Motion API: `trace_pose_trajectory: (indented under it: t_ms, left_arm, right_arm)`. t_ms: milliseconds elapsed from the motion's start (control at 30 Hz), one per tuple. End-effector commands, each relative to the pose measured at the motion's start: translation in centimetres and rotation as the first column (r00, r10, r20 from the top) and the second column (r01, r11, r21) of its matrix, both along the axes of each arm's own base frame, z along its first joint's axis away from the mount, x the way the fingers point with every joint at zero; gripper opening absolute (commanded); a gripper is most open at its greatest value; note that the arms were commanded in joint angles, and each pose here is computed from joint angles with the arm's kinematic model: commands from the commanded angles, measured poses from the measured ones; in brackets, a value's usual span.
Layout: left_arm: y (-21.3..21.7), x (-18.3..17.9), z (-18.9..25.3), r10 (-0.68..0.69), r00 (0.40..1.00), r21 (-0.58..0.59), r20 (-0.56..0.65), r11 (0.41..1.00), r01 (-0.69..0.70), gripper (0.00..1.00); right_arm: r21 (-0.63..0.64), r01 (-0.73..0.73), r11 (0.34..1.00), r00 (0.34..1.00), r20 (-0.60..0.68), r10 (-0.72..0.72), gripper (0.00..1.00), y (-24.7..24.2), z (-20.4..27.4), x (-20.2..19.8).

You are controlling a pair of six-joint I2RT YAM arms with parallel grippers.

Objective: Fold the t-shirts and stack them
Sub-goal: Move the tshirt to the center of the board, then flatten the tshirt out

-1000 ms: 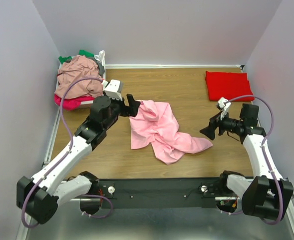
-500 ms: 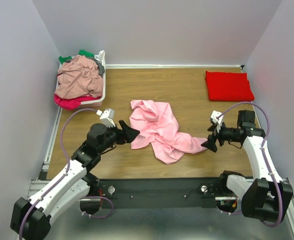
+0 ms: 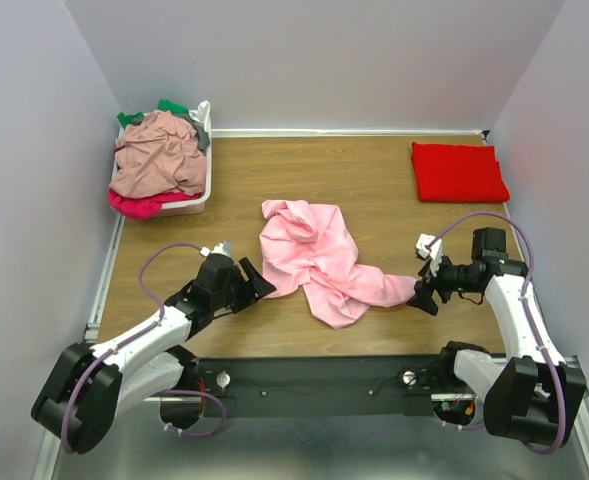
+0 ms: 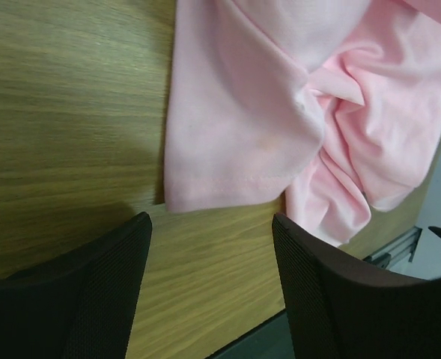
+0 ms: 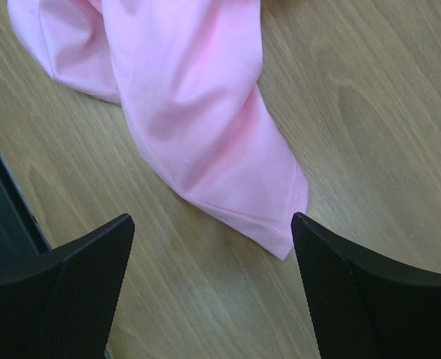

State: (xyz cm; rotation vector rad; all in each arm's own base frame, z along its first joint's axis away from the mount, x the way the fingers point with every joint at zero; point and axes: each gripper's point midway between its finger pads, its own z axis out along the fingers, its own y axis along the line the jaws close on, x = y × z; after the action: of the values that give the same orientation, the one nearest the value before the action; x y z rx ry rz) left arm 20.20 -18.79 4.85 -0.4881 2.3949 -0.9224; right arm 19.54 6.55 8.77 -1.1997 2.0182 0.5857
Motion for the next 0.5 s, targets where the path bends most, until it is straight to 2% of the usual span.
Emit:
trace_pose_trajectory:
  t_ms: [0, 200, 333, 467]
  left_arm:
    - [1.3, 1.0, -1.0, 0.089, 0.996, 0.079, -0.028, 0.993, -0.087, 0.73]
    - [1.6, 1.2, -2.0, 0.104, 0.994, 0.111, -0.047, 0.989, -0.098, 0.72]
    - [1.4, 1.6, -1.9, 0.103, 0.994, 0.108, -0.043, 0.989, -0.098, 0.68]
    - [1.1, 1.8, -2.2, 0.089, 0.995, 0.117, -0.052, 0.99, -0.082, 0.61]
  right_arm:
    - [-0.071, 0.006, 0.997, 1.0, 0.005, -0.006, 0.91, -0.9, -1.4, 0.5]
    - [-0.12, -0.028, 0.992, 0.999, -0.024, 0.025, 0.9, -0.6, -3.1, 0.7]
    - [-0.172, -0.061, 0.983, 0.998, -0.032, 0.056, 0.87, 0.2, -4.2, 1.2]
    - [-0.164, -0.049, 0.985, 0.998, -0.053, 0.041, 0.82, 0.6, -4.2, 2.0]
